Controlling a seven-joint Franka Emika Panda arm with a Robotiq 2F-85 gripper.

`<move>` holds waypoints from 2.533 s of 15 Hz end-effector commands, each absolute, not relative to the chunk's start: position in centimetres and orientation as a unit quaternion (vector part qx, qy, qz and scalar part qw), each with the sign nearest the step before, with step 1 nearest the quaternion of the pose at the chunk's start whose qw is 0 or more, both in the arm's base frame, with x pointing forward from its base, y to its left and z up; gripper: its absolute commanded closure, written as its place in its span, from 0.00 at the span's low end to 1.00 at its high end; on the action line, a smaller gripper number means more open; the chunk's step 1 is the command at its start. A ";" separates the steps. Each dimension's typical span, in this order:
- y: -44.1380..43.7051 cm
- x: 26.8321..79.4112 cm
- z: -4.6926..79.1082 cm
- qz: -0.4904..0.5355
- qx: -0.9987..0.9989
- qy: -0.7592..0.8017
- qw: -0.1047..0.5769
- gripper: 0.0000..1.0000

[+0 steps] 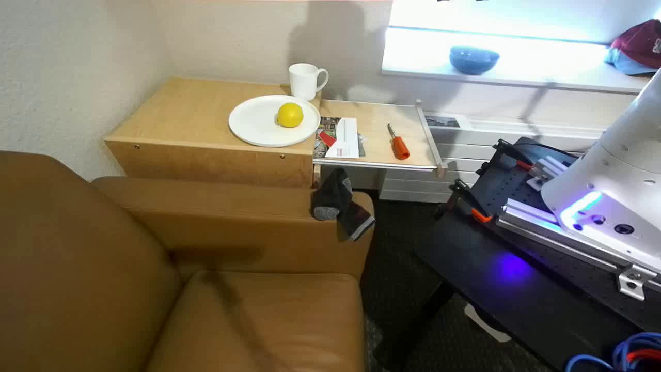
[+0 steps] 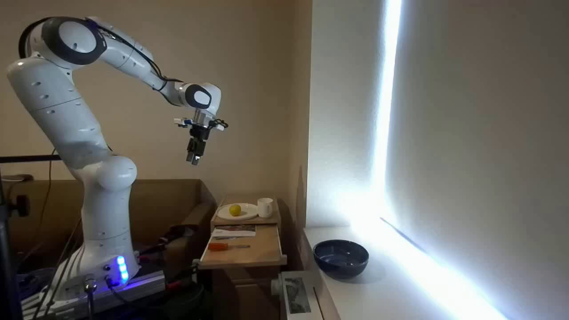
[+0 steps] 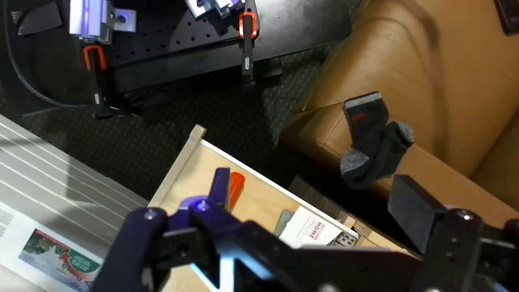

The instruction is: Move the black bowl to the edge of the wall

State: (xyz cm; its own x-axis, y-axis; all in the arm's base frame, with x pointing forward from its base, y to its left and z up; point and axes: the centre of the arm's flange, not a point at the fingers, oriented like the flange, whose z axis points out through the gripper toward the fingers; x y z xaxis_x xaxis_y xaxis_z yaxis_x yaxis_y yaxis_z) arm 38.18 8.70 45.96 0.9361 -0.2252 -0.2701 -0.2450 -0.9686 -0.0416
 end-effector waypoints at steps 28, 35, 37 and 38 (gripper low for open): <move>-34.7 50.3 41.1 -0.050 -0.759 0.648 0.038 0.00; -41.3 50.2 33.4 -0.048 -0.629 0.774 -0.045 0.00; -41.6 49.4 33.0 -0.035 -0.591 0.804 -0.057 0.00; -41.2 49.0 32.5 -0.047 -0.618 0.783 -0.046 0.00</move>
State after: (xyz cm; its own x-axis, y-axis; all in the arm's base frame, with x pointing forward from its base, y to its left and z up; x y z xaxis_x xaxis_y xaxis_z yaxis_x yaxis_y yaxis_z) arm 49.04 -41.21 32.52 -0.2340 -0.9634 0.1310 -0.9721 0.2339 -0.0167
